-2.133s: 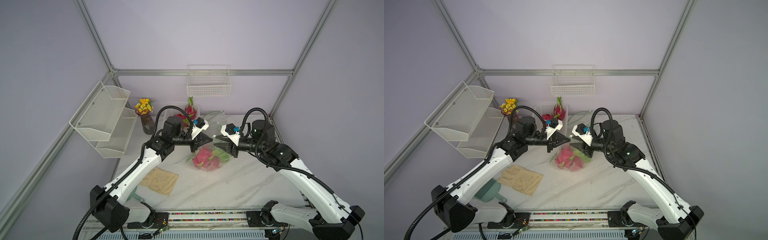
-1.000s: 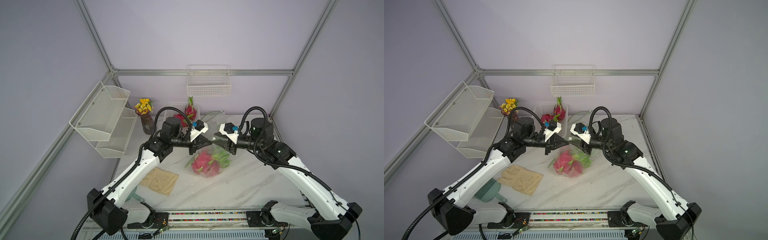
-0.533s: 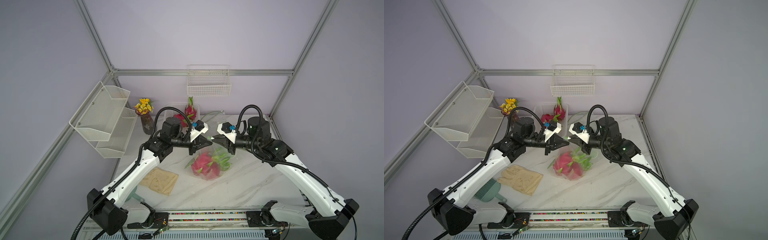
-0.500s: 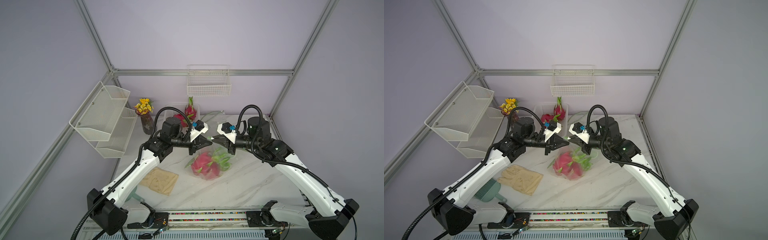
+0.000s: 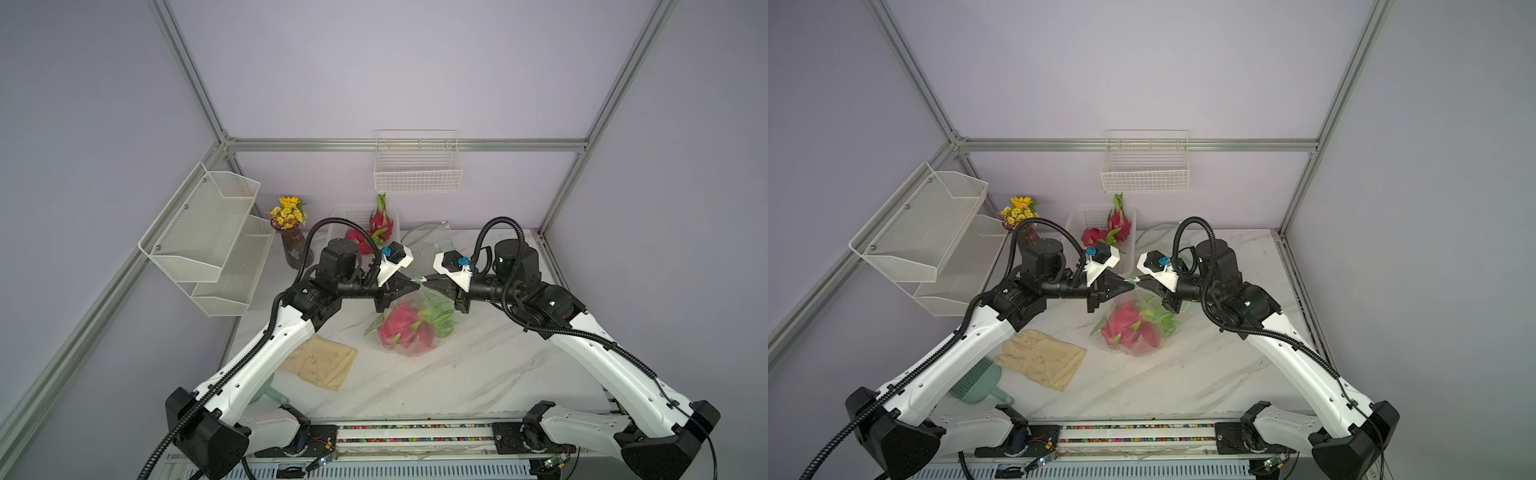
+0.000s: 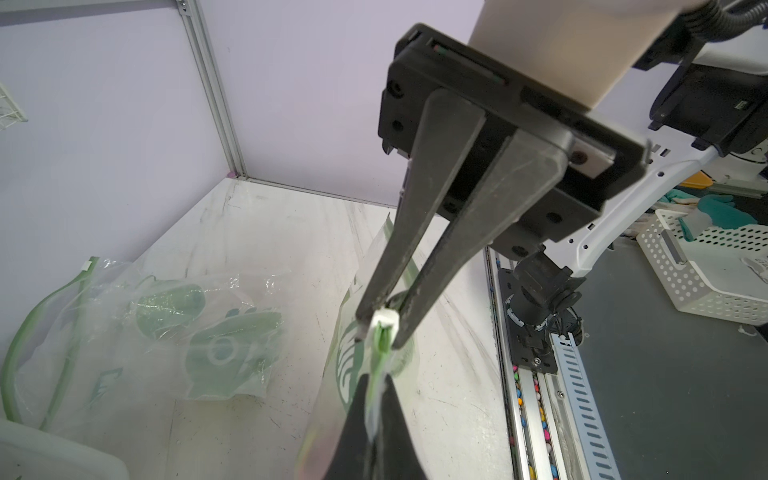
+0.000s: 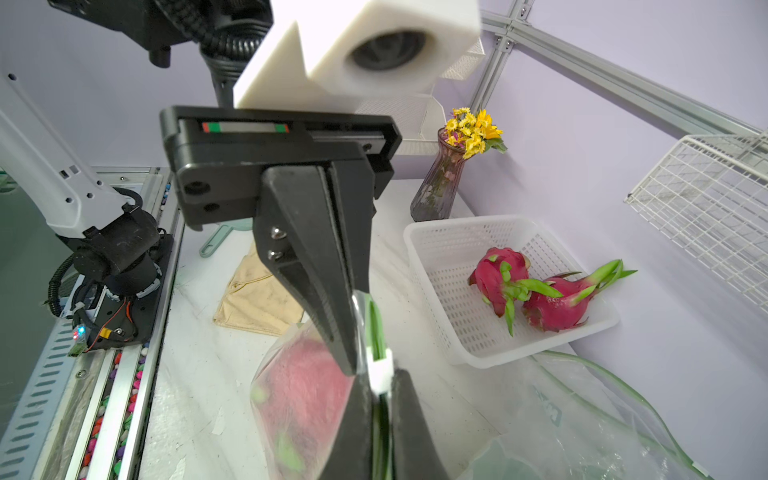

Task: Open the zip-top bag and take out the dragon fruit
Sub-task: Unzip the zipper on the zipper food storage bag.

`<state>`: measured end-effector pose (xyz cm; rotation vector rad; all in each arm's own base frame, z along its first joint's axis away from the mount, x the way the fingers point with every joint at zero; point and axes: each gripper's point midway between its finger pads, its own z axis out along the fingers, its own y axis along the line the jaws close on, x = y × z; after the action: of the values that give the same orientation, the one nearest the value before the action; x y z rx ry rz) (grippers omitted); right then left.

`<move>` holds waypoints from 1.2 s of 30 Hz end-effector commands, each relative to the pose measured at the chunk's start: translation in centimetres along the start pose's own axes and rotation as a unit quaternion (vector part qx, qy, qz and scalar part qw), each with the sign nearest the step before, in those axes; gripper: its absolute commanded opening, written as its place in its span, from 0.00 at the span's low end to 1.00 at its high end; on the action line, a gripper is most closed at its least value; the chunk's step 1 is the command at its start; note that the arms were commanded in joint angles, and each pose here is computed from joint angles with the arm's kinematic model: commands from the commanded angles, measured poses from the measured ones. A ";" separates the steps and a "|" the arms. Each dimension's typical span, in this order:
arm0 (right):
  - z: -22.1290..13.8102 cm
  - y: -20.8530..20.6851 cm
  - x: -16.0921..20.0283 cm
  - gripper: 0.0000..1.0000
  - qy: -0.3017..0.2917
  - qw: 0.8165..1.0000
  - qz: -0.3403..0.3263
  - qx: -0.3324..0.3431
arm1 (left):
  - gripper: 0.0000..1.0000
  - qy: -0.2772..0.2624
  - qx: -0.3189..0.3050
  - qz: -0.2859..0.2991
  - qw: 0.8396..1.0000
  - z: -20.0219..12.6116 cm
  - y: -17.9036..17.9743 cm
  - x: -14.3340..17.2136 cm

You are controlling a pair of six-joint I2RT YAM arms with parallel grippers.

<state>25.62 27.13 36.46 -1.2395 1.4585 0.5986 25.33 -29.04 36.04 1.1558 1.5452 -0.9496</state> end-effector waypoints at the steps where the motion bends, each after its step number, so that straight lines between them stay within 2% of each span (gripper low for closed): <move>1: -0.7 -0.9 1.8 0.00 0.030 0.999 -0.003 0.032 | 0.00 -0.074 -0.037 0.058 0.995 -3.6 -0.5 -5.3; 10: -1.0 -1.2 1.8 0.00 0.027 0.999 0.000 0.032 | 0.00 -0.081 -0.031 0.065 0.994 -4.4 -1.3 -5.6; 17: -0.8 -0.6 -0.1 0.00 -0.001 1.000 0.005 -0.003 | 0.03 -0.068 0.036 0.066 0.995 -3.0 -2.4 -4.2; 22: -1.1 -0.5 -1.4 0.00 -0.017 1.000 0.001 -0.012 | 0.04 -0.057 0.053 0.062 0.995 -2.3 -2.4 -3.4; 32: -0.9 0.2 -1.0 0.00 -0.015 0.999 0.008 -0.031 | 0.22 -0.037 0.065 0.059 0.995 -1.1 -2.0 -1.8; 36: -1.0 0.5 -1.0 0.00 -0.017 0.999 0.008 -0.037 | 0.33 -0.031 0.060 0.060 0.996 -0.6 -1.7 -1.6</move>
<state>25.18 26.80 36.61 -1.2623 1.4700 0.6685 23.93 -28.86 36.71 1.2515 1.4332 -1.0088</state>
